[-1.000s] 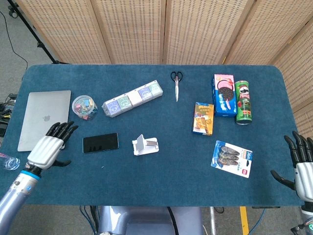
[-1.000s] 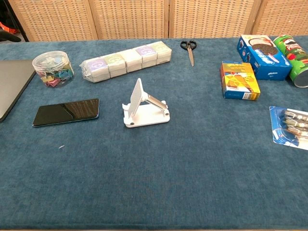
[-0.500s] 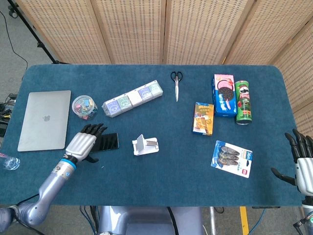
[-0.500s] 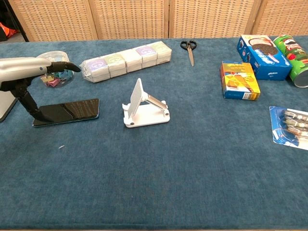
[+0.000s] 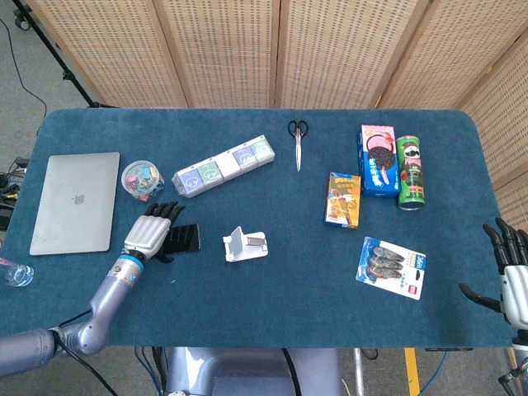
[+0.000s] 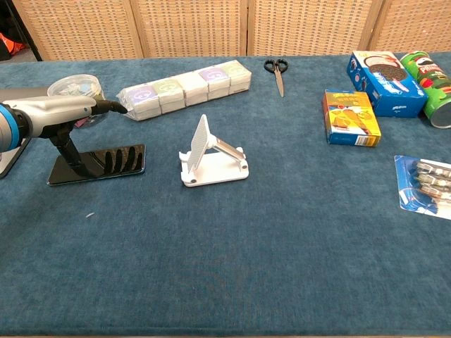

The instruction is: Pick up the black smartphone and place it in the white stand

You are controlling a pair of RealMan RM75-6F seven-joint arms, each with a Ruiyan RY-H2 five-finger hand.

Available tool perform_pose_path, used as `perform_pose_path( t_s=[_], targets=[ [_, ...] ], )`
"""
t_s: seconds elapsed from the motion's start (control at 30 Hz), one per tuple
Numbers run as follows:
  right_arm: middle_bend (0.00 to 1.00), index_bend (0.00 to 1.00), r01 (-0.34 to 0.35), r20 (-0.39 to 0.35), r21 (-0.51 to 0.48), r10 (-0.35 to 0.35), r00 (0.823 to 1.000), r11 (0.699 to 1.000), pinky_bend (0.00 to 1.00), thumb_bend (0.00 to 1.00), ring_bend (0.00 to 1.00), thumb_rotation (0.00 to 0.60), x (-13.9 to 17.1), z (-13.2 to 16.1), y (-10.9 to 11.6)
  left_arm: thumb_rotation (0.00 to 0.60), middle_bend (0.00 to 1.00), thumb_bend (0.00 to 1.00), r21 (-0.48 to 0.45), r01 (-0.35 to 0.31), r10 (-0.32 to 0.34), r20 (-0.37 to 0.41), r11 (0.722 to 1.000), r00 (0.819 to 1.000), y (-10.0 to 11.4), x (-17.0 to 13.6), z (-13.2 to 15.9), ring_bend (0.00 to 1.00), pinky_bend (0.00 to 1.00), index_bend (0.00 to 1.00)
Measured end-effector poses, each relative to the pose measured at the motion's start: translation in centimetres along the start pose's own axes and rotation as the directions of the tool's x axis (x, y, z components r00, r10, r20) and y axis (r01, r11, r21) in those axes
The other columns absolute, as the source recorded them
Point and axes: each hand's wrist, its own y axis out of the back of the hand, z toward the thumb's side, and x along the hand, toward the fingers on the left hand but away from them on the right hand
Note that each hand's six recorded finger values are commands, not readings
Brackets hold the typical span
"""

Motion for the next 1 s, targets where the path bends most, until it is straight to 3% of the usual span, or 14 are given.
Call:
perform_pose_path(
  t_s=[0.23,0.67,0.87,1.0],
  targets=[
    [0.0,0.0,-0.004,-0.001,-0.006,0.004,1.0,1.0,0.0,0.0,0.0,0.6,0.0,0.0,0.0,0.6,0.0,0.0,-0.026,-0.006,0.005,-0.022,1.0,1.0,-1.0,0.5,0.1,0.0,0.18,0.12],
    [0.0,0.0,-0.007,0.003,-0.017,0.007,1.0,1.0,0.0,0.0,0.0,0.6,0.1,-0.1,0.2,0.6,0.01,0.0,-0.016,-0.018,0.016,-0.079,1.0,0.997,-2.3,1.0,0.2,0.04,0.22,0.2],
    [0.0,0.0,-0.008,0.003,-0.023,0.008,1.0,1.0,0.0,0.0,0.0,0.6,0.1,-0.2,0.2,0.6,0.05,0.0,-0.023,-0.015,0.013,-0.074,1.0,0.997,-2.7,1.0,0.5,0.08,0.26,0.21],
    [0.0,0.0,-0.007,0.004,-0.03,0.007,1.0,1.0,0.0,0.0,0.0,0.6,0.1,-0.2,0.3,0.6,0.16,0.0,-0.039,-0.018,0.015,-0.074,0.999,0.997,-2.9,1.1,0.6,0.16,0.33,0.27]
  ],
)
